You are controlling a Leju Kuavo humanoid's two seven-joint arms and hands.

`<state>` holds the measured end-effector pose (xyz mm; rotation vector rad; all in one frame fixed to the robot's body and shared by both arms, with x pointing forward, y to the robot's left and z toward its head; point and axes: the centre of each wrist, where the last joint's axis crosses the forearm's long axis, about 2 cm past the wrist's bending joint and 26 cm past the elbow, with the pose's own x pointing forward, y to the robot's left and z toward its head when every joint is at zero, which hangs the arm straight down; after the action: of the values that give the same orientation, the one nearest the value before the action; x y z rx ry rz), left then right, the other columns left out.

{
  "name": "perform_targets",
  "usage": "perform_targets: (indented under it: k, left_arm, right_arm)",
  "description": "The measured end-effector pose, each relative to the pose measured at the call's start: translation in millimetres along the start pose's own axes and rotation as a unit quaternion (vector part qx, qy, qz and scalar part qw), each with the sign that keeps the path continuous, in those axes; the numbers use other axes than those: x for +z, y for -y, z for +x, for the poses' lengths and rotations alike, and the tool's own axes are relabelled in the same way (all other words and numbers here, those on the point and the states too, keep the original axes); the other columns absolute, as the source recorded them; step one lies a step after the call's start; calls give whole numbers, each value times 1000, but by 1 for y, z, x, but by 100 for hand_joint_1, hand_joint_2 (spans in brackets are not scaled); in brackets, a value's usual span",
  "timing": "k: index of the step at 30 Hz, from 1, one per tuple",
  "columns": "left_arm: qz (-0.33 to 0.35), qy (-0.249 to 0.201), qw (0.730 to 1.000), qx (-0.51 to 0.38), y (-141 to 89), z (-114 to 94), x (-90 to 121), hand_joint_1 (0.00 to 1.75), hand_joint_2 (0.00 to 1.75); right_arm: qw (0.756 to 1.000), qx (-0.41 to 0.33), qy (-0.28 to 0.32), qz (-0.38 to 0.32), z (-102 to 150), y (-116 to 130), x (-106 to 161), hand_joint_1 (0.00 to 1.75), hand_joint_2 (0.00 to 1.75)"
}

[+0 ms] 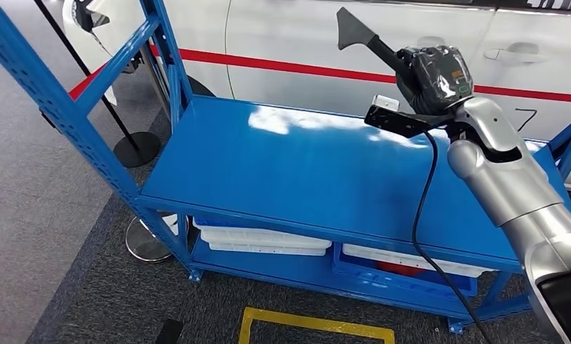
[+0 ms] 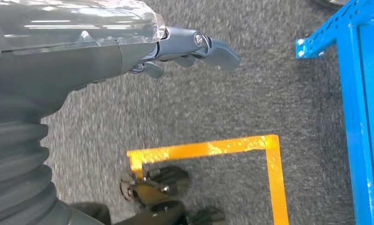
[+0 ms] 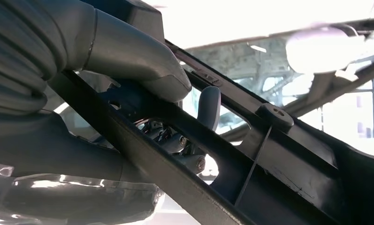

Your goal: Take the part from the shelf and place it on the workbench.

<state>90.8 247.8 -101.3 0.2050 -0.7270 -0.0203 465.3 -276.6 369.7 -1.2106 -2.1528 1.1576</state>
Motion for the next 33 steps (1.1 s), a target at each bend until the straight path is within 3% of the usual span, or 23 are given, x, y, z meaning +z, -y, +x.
perform_targets:
  k: [16,33]
  left_arm:
    - [0,2,1000,-7,1,3,-1,0,175]
    - [1,3,1000,-8,1,5,-3,0,175]
  right_arm:
    - [1000,-5,-11,6,-7,0,-6,175,175]
    - [1000,-5,-7,2,10,-9,-13,175,175]
